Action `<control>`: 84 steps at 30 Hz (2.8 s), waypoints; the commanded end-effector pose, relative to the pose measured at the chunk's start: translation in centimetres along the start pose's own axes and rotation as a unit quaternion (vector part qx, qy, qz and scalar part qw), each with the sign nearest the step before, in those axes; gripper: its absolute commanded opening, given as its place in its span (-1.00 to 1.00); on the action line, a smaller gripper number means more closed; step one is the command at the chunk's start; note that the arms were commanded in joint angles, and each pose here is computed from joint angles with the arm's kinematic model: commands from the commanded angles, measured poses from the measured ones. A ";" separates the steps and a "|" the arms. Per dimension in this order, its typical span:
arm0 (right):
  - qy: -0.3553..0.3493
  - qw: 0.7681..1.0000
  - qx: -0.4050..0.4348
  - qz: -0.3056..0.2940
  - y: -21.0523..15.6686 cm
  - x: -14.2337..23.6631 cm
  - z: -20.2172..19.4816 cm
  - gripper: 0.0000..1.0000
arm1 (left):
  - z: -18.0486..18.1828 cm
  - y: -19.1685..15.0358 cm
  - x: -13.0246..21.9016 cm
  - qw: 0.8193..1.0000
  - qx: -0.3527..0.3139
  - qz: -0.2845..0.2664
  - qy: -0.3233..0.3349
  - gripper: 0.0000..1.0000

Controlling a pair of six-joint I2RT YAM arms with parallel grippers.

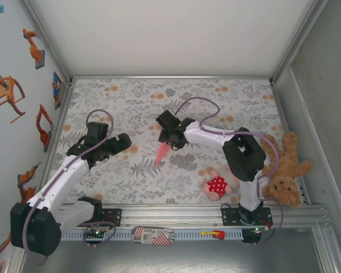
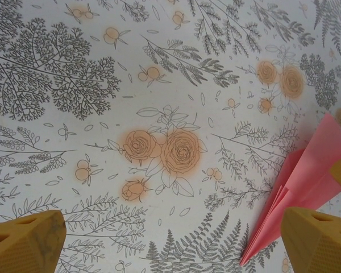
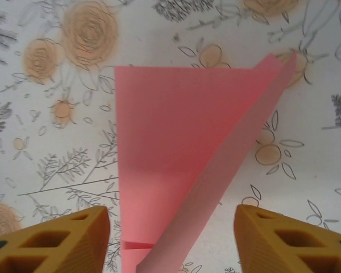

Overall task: Fold a paper plane with a square sheet of paper (pick it up from the middle)
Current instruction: Move the paper plane to the top-center of the table.

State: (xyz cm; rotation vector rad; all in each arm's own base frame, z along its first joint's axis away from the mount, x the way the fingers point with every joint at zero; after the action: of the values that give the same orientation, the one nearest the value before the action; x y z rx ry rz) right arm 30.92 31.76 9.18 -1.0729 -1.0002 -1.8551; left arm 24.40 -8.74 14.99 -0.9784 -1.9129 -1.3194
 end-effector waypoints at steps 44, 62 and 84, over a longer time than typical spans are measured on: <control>0.183 0.969 0.159 0.046 1.3 4.4 8.9 -1.00 | 1.1 2.4 -2.1 0.987 0.142 -0.080 0.005 0.93; 0.306 0.932 0.117 0.154 0.5 0.4 7.7 -1.00 | 0.6 2.3 -4.3 0.986 0.148 -0.069 -0.039 0.94; 0.232 0.956 0.080 0.159 1.5 -3.2 2.1 -0.93 | -5.2 -0.5 -9.2 0.982 0.097 0.037 -0.159 0.43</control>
State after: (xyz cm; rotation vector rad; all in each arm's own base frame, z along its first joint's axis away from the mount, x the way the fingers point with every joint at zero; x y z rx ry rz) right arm 33.98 34.36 7.96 -0.5830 -0.6155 -1.6184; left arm 29.18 -14.71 8.72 -1.1594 -2.1263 -0.9870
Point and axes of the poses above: each hand's point on the last joint's axis, 136 mm out from that joint toward the fingers, its own x axis back along the fingers, its own z axis along the line the jaws close on, y = z × x, the point moved 4 cm from there along x, back along the fingers, and after that the axes turned 9 degrees about -x, right-handed, at the moved point
